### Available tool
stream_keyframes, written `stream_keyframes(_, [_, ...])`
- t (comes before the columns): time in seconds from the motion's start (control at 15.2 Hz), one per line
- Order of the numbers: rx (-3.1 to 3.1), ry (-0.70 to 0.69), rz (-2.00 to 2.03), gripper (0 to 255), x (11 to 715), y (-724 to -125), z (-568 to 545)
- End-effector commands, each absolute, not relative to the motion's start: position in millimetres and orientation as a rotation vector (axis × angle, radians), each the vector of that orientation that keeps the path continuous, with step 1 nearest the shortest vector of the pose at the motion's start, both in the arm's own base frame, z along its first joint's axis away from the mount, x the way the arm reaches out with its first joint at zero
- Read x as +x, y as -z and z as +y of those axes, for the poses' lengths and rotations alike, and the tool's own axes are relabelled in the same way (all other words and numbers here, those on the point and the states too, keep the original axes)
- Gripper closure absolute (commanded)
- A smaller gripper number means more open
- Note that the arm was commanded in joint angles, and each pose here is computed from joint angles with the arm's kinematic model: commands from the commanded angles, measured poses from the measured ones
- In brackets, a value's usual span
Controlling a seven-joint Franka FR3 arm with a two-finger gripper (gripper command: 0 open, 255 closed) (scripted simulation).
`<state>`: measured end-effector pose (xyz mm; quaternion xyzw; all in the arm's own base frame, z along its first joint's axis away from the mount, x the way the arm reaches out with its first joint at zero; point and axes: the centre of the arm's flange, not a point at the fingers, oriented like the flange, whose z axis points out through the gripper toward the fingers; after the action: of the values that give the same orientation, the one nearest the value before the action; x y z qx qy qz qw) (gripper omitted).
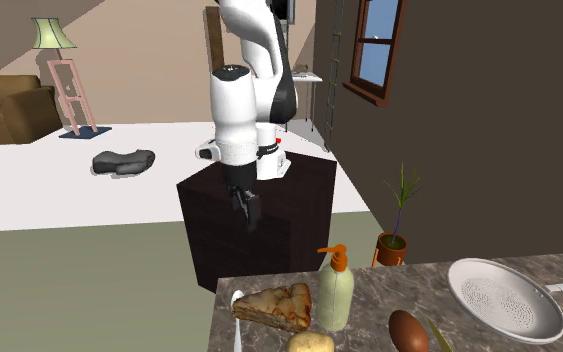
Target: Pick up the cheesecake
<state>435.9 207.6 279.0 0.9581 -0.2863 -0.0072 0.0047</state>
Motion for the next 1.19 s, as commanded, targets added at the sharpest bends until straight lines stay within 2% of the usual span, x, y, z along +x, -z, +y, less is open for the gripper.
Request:
stream_keyframes(0.0, [2.990, 0.035, -0.965, 0, 445.9, -258.4, 217.9])
stream_keyframes(0.79, [2.898, 0.109, -1.342, 0, 521.9, -134.1, 273.7])
stream_keyframes(1.12, [2.896, 0.110, -1.348, 0, 523.2, -111.0, 274.5])
